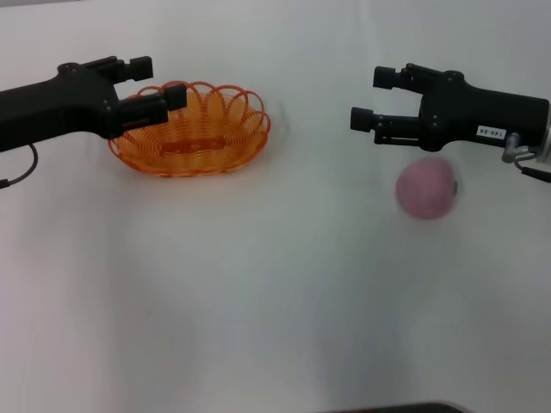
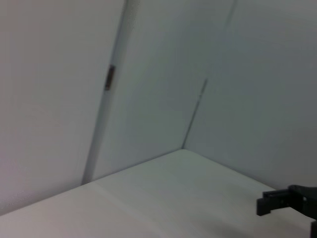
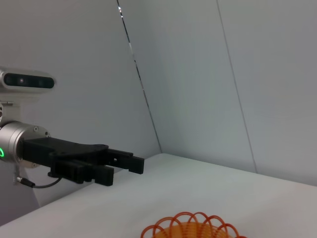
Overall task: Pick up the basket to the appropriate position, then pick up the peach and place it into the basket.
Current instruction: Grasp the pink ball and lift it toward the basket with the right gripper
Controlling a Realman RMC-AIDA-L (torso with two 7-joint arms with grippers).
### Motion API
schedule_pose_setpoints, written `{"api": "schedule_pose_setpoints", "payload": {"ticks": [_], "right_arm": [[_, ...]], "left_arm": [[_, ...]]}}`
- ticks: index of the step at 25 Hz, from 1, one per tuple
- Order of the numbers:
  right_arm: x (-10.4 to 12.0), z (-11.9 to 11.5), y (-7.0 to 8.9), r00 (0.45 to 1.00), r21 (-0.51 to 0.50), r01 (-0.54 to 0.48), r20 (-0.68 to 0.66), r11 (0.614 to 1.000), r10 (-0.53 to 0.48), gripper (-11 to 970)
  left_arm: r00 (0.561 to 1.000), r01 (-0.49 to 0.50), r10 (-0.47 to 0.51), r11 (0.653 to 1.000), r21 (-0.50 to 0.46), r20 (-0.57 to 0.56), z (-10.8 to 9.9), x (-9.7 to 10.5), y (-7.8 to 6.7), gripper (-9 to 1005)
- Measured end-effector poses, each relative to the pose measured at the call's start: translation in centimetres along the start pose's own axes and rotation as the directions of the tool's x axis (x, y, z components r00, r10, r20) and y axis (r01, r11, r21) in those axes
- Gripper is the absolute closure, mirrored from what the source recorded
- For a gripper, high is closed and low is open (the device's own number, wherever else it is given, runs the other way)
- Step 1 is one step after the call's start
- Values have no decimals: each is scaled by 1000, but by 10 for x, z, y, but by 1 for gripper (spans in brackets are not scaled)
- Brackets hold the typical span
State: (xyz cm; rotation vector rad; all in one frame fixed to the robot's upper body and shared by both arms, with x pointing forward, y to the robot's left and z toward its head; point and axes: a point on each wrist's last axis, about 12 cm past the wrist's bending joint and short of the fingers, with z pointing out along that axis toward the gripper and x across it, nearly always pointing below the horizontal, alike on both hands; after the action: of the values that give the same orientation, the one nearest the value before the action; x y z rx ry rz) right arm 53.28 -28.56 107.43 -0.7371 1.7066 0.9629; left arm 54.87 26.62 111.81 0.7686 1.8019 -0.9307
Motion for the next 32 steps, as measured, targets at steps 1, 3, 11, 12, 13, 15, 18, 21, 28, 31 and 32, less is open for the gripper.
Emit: {"api": "schedule_pose_setpoints", "payload": {"ticks": [1, 3, 11, 12, 13, 15, 18, 21, 28, 31, 32], "right_arm": [[1, 0, 1, 1000, -3, -5, 1, 1000, 5, 45], [1, 1, 1, 1000, -8, -10, 3, 1000, 10, 45], [4, 5, 4, 1000, -19, -29, 6, 999, 29, 44], [4, 5, 4, 1000, -20, -30, 6, 999, 30, 44], [4, 6, 4, 1000, -21, -29, 6, 999, 30, 44], [4, 6, 4, 1000, -22, -29, 6, 999, 29, 44], [3, 7, 4, 1000, -25, -27, 7, 999, 27, 45], [4, 9, 4, 999, -29, -31, 8, 999, 31, 45], [3, 10, 5, 999, -32, -32, 10, 999, 33, 44], [3, 10, 4, 999, -29, -34, 12, 999, 34, 44], [3, 10, 4, 999, -29, -34, 12, 999, 35, 44]], "left_arm": [[1000, -18, 18, 1000, 8, 0, 0, 0, -1, 251], [998, -58, 58, 998, 34, 0, -1, 1, -4, 253], [994, -105, 106, 994, 39, -7, -10, 9, -6, 259], [994, -106, 106, 994, 36, -6, -11, 11, -6, 260], [994, -104, 105, 994, 34, -5, -14, 13, -7, 260], [994, -107, 107, 994, 31, -2, -18, 17, -8, 260], [994, -105, 105, 994, 16, -3, -26, 26, -9, 259], [996, -89, 89, 996, -8, -13, -35, 35, -9, 259], [996, -65, 64, 998, -15, -61, -53, 58, -17, 260], [995, -70, 69, 997, -15, -75, -63, 69, -21, 260], [995, -70, 69, 997, -17, -77, -66, 72, -23, 260]]}}
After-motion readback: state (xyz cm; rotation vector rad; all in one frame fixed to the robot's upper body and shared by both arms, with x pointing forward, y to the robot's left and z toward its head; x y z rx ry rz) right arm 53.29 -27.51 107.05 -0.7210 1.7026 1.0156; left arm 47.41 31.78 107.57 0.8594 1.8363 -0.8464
